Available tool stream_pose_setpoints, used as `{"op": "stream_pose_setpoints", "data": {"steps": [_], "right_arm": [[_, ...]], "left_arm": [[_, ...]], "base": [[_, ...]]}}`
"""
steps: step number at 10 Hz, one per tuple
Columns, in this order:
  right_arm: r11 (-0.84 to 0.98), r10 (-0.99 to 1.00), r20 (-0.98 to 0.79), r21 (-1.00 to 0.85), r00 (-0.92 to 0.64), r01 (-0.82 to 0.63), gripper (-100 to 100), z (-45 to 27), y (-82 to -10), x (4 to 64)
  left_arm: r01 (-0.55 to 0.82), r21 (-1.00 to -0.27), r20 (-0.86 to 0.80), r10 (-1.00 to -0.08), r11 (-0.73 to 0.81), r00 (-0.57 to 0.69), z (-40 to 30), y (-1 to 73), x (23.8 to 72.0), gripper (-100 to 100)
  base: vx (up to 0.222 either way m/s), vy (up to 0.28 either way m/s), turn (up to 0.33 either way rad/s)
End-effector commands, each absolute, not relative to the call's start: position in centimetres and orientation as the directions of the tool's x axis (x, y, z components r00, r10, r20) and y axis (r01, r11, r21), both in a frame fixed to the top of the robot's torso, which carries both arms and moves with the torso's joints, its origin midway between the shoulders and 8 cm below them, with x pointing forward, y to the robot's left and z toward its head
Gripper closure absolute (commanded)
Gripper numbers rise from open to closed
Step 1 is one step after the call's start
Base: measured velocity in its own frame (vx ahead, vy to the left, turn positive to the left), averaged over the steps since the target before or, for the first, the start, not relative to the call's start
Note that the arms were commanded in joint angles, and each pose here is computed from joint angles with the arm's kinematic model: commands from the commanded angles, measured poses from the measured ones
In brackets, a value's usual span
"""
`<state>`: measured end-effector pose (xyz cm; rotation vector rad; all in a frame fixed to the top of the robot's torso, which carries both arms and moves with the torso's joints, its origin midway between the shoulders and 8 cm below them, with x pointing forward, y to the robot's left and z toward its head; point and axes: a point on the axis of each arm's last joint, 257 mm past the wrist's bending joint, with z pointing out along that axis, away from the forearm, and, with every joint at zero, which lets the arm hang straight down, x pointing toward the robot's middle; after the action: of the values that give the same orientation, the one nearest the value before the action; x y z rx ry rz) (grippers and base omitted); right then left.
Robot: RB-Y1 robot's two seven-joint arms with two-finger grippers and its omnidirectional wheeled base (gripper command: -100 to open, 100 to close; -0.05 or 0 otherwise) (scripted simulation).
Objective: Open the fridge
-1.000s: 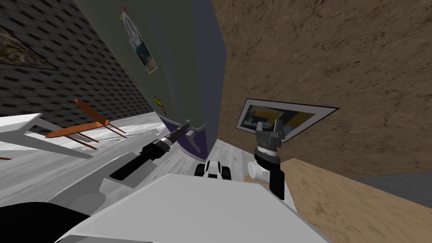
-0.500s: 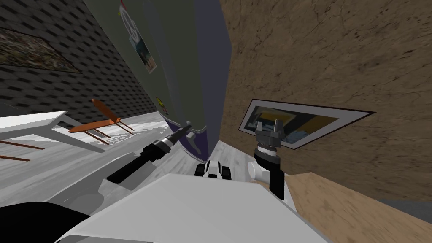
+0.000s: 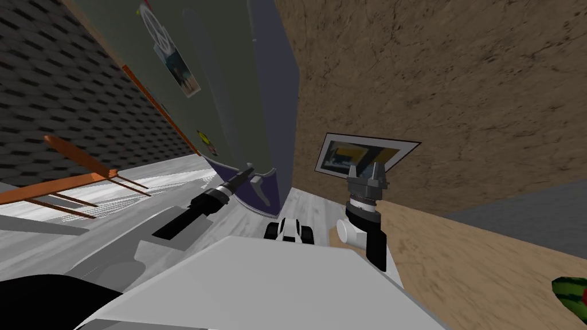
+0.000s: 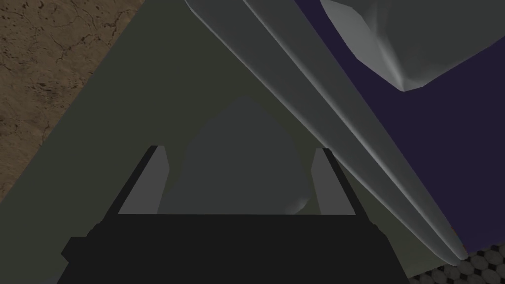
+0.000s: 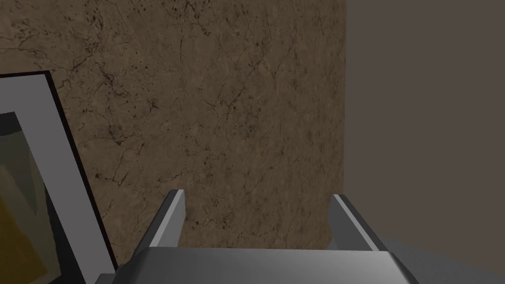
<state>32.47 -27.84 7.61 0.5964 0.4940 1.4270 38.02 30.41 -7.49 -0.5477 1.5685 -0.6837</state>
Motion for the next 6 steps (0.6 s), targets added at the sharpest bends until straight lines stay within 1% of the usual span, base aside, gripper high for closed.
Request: {"op": "stream_pose_setpoints", "data": {"steps": [1, 2, 3, 4, 5, 6], "right_arm": [[0.045, 0.995, 0.036, 0.648, 0.089, -0.76, 0, 7.6, -27.8, 32.5], [0.045, 0.995, 0.036, 0.648, 0.089, -0.76, 0, 7.6, -27.8, 32.5], [0.045, 0.995, 0.036, 0.648, 0.089, -0.76, 0, 7.6, -27.8, 32.5], [0.045, 0.995, 0.036, 0.649, 0.09, -0.76, 0, 7.6, -27.8, 32.5], [0.045, 0.995, 0.036, 0.649, 0.09, -0.76, 0, 7.6, -27.9, 32.5], [0.045, 0.995, 0.036, 0.649, 0.09, -0.76, 0, 7.6, -27.9, 32.5]], "left_arm": [[-0.004, -0.712, -0.7, -0.711, 0.702, -0.068, -7.6, 32.8, 38.4, 100], [-0.023, -0.714, -0.698, -0.714, 0.7, -0.05, -7.7, 33.8, 38.5, 100], [-0.014, -0.708, -0.704, -0.708, 0.706, -0.056, -7.5, 33.4, 38.5, 100], [0.04, -0.703, -0.71, -0.697, 0.71, -0.102, -7.2, 31.1, 38.6, 100], [0.094, -0.708, -0.705, -0.694, 0.7, -0.143, -6.9, 28.8, 38.5, 100], [0.098, -0.699, -0.714, -0.684, 0.708, -0.151, -7.0, 28.6, 38.5, 100]], "base": [[-0.121, 0.003, -0.288], [-0.104, -0.004, -0.268], [-0.04, 0.009, -0.04], [-0.064, 0.125, 0.26], [-0.11, 0.221, 0.313], [-0.08, 0.184, 0.092]]}}
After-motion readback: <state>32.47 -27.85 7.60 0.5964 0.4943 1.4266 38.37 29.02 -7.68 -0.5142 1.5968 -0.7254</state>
